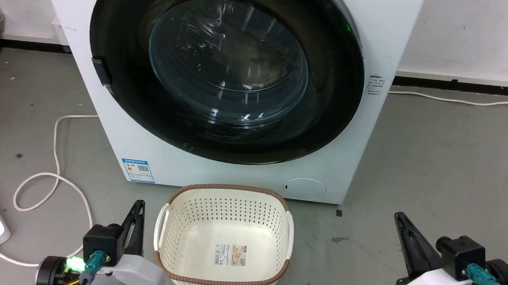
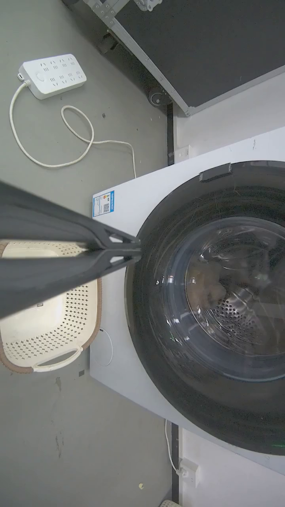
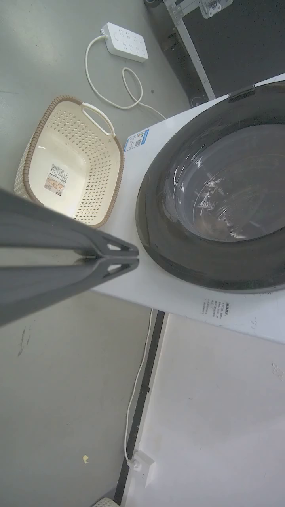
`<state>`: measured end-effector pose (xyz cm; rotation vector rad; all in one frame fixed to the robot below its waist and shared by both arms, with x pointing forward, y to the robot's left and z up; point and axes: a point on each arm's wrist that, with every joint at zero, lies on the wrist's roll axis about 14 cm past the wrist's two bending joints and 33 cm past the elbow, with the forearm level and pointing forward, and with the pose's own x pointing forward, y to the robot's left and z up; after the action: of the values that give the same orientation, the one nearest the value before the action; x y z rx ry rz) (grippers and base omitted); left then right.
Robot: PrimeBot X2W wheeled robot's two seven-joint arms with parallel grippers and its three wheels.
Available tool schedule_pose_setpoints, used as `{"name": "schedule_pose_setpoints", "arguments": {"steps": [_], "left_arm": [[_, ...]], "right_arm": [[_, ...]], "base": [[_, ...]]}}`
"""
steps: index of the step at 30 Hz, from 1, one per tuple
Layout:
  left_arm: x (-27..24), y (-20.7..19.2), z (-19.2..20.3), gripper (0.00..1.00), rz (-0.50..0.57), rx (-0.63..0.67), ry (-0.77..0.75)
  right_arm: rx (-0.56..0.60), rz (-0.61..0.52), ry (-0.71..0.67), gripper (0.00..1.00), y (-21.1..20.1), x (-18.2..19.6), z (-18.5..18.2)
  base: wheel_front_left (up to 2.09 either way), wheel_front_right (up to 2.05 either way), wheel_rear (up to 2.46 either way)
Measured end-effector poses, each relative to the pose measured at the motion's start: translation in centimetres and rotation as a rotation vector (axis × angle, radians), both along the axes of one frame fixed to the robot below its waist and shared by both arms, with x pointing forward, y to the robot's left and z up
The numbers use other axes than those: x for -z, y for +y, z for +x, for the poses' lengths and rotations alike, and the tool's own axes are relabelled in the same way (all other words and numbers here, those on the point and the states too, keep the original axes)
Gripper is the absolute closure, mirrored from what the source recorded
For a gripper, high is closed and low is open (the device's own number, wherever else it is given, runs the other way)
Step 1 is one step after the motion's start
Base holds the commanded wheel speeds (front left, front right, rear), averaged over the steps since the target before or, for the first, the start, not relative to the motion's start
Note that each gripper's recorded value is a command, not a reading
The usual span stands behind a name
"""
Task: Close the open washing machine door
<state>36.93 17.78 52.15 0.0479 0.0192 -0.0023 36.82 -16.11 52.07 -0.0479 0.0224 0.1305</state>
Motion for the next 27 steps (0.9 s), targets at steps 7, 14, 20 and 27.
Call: {"name": "schedule_pose_setpoints", "arguments": {"steps": [7, 14, 20, 27], "left_arm": [[0.0, -0.01, 0.0, 1.0, 0.0, 0.0, 0.0], [0.0, -0.02, 0.0, 1.0, 0.0, 0.0, 0.0], [-0.01, -0.01, 0.0, 1.0, 0.0, 0.0, 0.0], [0.0, 0.0, 0.0, 1.0, 0.0, 0.0, 0.0]], "right_arm": [[0.0, 0.0, 0.0, 1.0, 0.0, -0.01, 0.0], [0.0, 0.0, 0.0, 1.0, 0.0, -0.01, 0.0], [0.0, 0.0, 0.0, 1.0, 0.0, -0.01, 0.0], [0.0, -0.001, 0.0, 1.0, 0.01, -0.01, 0.0]], "base": [[0.0, 0.0, 0.0], [0.0, 0.0, 0.0], [0.0, 0.0, 0.0], [0.0, 0.0, 0.0]]}}
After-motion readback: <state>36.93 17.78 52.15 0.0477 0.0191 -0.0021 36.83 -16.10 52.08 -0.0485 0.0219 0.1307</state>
